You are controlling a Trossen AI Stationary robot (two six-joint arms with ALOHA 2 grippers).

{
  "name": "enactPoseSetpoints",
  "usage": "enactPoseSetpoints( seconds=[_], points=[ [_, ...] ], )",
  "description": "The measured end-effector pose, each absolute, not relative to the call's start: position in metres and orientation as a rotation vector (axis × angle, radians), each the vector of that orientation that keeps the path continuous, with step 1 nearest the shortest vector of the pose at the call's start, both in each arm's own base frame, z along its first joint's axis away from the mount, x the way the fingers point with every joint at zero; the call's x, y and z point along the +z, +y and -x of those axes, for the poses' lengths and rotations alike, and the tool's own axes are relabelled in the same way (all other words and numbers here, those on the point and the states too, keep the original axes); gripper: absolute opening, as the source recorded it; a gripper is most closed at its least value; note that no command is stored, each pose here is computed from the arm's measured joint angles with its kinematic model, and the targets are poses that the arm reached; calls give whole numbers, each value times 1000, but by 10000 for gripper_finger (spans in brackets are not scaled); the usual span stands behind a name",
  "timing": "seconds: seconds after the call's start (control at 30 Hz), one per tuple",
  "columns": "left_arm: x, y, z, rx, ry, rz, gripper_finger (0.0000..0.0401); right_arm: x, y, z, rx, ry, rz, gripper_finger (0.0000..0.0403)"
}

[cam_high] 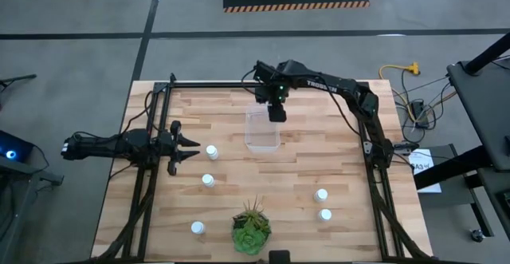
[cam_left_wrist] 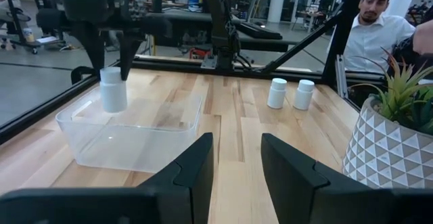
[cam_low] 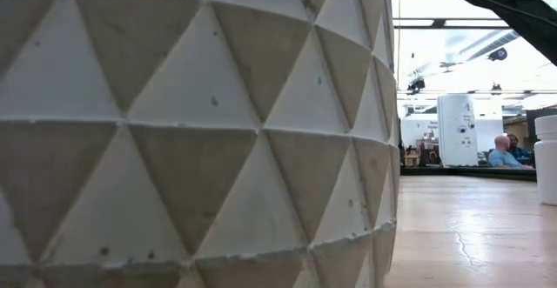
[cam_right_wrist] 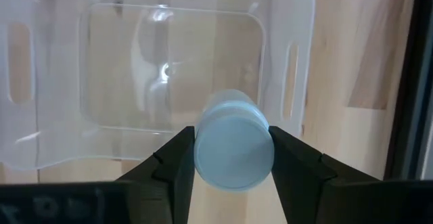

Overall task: Pick and place pill bottles into a basket
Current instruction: Put the white pill bottle into the transparent bin

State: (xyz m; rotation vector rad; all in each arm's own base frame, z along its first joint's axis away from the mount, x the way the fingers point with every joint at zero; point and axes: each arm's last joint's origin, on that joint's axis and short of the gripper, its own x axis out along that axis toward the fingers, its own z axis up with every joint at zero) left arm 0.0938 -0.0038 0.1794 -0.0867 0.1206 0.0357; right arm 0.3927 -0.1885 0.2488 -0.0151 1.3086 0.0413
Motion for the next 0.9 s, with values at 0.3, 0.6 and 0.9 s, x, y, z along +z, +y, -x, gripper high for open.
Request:
enactPoseSetpoints(
  seconds=[0.3, 0.6, 0.9],
  points=[
    [179, -4, -94, 36, 120, 87, 107, 222, -189, -391, 57, 1319, 29, 148],
    [179, -4, -94, 36, 121, 87, 107, 203, -189, -388, 45, 1349, 64, 148],
    [179, -4, -94, 36, 121, 87, 107, 198, -191, -386, 21, 1357, 91, 148]
  ],
)
